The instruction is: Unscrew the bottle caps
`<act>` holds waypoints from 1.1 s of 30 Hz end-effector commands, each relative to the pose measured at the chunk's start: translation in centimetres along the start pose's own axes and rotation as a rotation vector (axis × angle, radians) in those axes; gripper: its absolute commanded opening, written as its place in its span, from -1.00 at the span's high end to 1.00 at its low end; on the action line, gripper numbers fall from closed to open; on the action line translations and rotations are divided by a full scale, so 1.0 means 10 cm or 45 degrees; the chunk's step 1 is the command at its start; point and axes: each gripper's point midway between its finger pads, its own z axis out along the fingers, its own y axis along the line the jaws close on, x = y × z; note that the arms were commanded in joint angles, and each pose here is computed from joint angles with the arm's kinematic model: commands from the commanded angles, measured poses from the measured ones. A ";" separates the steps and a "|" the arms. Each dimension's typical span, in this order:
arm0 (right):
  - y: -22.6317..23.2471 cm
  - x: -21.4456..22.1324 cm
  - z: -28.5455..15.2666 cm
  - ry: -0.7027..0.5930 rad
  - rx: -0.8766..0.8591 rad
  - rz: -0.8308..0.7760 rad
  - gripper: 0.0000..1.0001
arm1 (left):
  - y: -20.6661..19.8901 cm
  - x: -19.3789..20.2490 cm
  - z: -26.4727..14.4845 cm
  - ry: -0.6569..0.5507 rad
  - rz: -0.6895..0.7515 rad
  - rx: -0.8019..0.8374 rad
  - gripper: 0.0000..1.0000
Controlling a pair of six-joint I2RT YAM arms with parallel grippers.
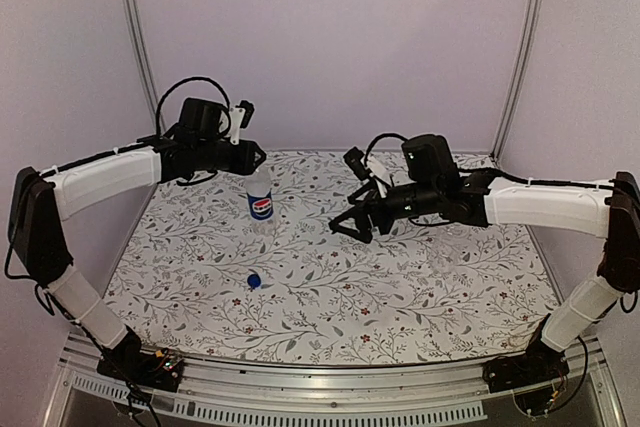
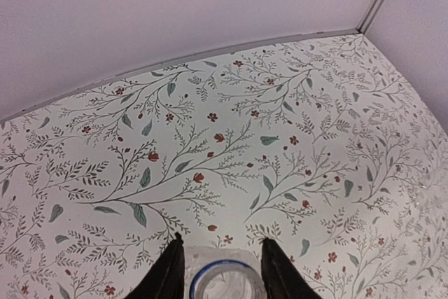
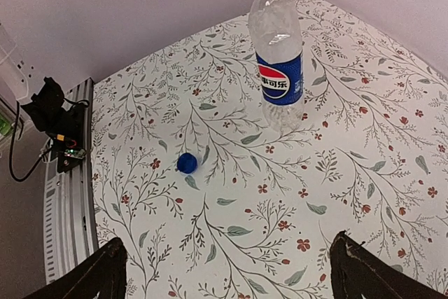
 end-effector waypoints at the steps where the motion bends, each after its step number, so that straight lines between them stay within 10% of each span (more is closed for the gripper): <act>1: -0.01 -0.01 -0.08 -0.006 0.026 0.000 -0.98 | 0.05 0.05 -0.04 0.014 -0.006 -0.021 0.18; 18: -0.14 -0.11 -0.32 0.006 0.195 0.022 -0.98 | 0.07 -0.21 -0.27 -0.079 0.005 -0.051 -0.63; 33: -0.88 0.10 -1.72 0.184 1.047 0.375 -0.94 | -0.01 -0.57 -1.01 -0.278 0.004 -0.036 -0.99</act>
